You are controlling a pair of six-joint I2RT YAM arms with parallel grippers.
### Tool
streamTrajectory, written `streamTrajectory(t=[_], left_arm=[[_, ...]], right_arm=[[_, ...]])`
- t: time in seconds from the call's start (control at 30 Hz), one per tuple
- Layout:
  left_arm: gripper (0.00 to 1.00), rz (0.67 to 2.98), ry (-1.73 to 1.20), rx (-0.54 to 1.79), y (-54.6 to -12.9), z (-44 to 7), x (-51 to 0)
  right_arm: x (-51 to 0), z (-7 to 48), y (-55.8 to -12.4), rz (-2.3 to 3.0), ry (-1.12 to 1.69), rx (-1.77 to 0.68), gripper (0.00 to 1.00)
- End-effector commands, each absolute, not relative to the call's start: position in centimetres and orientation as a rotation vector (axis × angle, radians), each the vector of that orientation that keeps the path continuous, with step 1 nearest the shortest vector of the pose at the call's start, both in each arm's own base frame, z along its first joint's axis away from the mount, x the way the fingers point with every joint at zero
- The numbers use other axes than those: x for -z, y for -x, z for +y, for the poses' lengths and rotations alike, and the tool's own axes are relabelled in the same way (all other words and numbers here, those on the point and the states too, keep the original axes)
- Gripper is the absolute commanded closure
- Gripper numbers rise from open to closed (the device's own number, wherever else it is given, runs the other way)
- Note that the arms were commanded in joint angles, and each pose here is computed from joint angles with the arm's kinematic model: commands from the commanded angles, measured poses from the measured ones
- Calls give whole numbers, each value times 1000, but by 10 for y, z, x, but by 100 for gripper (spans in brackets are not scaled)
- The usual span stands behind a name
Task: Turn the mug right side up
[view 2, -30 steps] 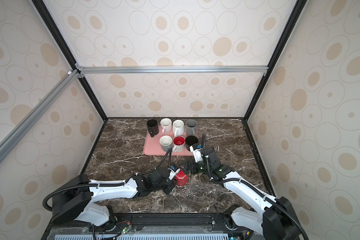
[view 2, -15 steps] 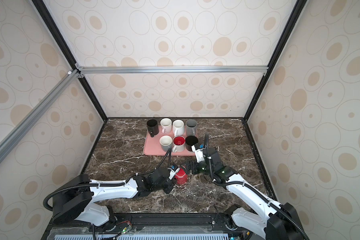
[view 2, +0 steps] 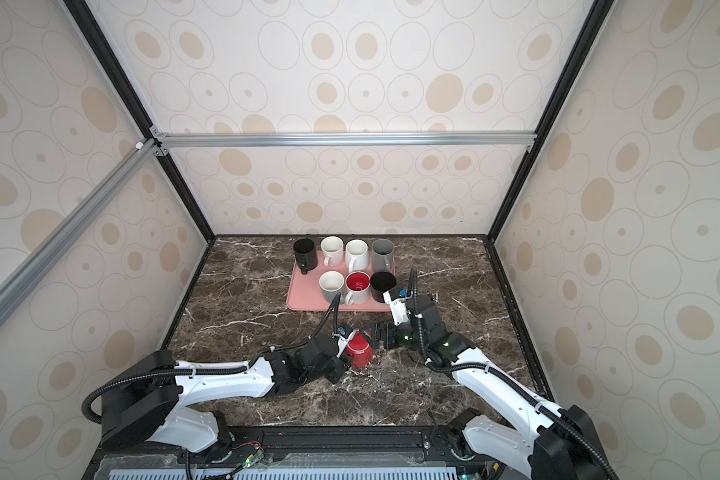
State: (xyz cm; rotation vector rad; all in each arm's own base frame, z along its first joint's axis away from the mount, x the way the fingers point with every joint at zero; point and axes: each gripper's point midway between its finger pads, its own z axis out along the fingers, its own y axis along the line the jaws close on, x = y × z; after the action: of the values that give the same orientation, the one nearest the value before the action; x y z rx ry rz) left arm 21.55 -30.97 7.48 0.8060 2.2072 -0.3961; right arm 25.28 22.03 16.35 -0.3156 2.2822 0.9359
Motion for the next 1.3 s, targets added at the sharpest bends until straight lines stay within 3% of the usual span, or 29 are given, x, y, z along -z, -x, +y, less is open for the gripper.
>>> streamTrajectory(t=[0.0, 0.2, 0.43, 0.67, 1.0, 1.27], left_arm=[[57, 2210, -799, 333, -218, -304, -77], [63, 2230, -760, 281, -217, -289, -77], [57, 2194, -803, 374, -214, -304, -81], [58, 2193, -834, 348, -217, -309, -71], [70, 2173, -852, 335, -217, -307, -68], [91, 2171, -857, 288, -218, -303, -66]], right_arm=[[-164, 219, -252, 2278, 309, -951, 4], [-165, 221, -253, 2279, 308, -958, 4], [-166, 223, -254, 2279, 311, -965, 4], [-166, 221, -255, 2283, 308, -954, 4], [-166, 223, -256, 2282, 308, -965, 4], [-165, 224, -255, 2283, 303, -975, 4]])
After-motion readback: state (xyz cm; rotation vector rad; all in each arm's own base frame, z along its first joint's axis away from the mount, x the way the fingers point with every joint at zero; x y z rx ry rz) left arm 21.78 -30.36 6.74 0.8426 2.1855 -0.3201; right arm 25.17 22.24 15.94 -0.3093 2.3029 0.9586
